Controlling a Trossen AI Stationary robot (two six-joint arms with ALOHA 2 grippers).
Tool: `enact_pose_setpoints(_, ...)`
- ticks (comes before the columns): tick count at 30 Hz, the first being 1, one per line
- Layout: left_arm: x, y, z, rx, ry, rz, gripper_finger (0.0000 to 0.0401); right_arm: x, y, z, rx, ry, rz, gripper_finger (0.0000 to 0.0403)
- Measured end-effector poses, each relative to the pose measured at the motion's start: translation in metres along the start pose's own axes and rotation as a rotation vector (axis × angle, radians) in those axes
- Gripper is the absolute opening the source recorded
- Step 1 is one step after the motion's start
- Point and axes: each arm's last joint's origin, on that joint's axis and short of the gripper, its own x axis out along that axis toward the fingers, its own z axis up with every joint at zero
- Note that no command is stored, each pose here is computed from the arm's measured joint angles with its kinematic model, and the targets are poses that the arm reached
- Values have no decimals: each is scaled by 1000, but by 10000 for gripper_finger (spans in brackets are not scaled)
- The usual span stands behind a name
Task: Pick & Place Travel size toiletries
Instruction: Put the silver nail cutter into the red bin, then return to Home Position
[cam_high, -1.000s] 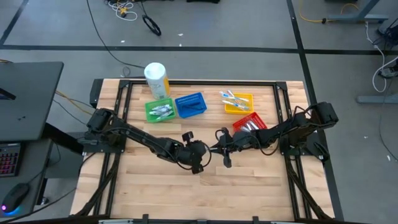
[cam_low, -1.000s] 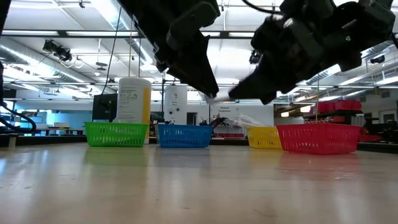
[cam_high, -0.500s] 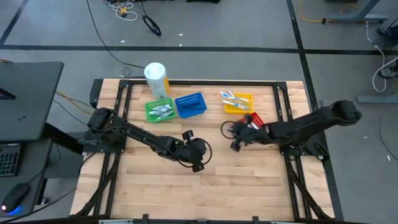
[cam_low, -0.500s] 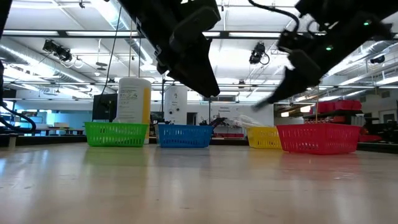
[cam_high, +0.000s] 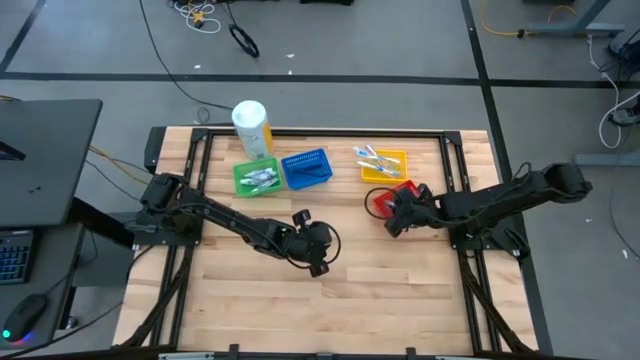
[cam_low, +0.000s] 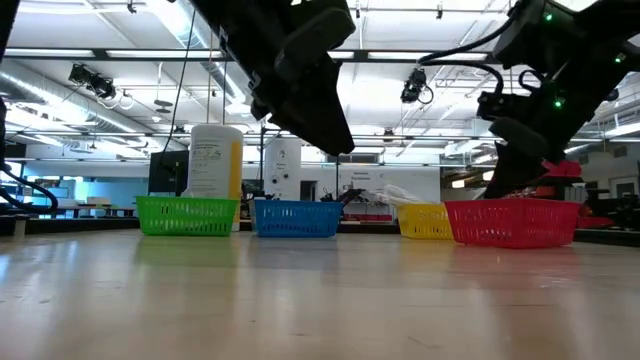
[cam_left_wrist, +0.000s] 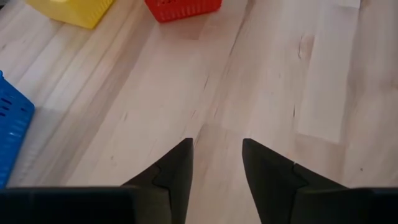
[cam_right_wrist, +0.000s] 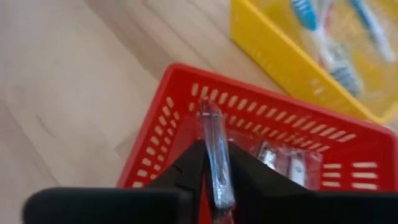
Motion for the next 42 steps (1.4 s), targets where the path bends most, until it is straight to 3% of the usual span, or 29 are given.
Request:
enact_pose_setpoints(7, 0, 0, 0, -21, 4, 2, 144, 3, 0, 2, -6, -24, -1, 129)
enact_pose_setpoints(11, 0, 1, -2, 24, 24, 7, 144, -2, 4, 11, -25, -41, 14, 148)
enact_pose_setpoints(13, -5, 5, -3, -8, 41, 47, 144, -7, 8, 18, -39, -61, 34, 150)
enact_pose_setpoints(16, -29, 19, 3, -66, 40, 121, 144, -21, 19, 33, -59, -111, 89, 150)
enact_pose_setpoints(23, -116, 64, 16, -55, -87, 338, 144, -57, 49, 47, -293, -227, 244, 134)
enact_pose_setpoints(27, -159, 92, 0, -41, -143, 355, 144, -78, 64, 47, -422, -240, 410, 116)
enact_pose_setpoints(33, -191, 139, -56, -135, -205, 249, 144, -111, 60, 49, -586, -401, 507, 104)
enact_pose_setpoints(36, -189, 150, -84, -172, -304, 86, 144, -114, 48, 42, -617, -454, 616, 103)
enact_pose_setpoints(39, -181, 151, -105, -83, -473, -159, 144, -110, 34, 30, -645, -563, 720, 103)
enact_pose_setpoints(42, -172, 152, -126, 43, -676, -323, 144, -103, 15, 17, -594, -673, 719, 103)
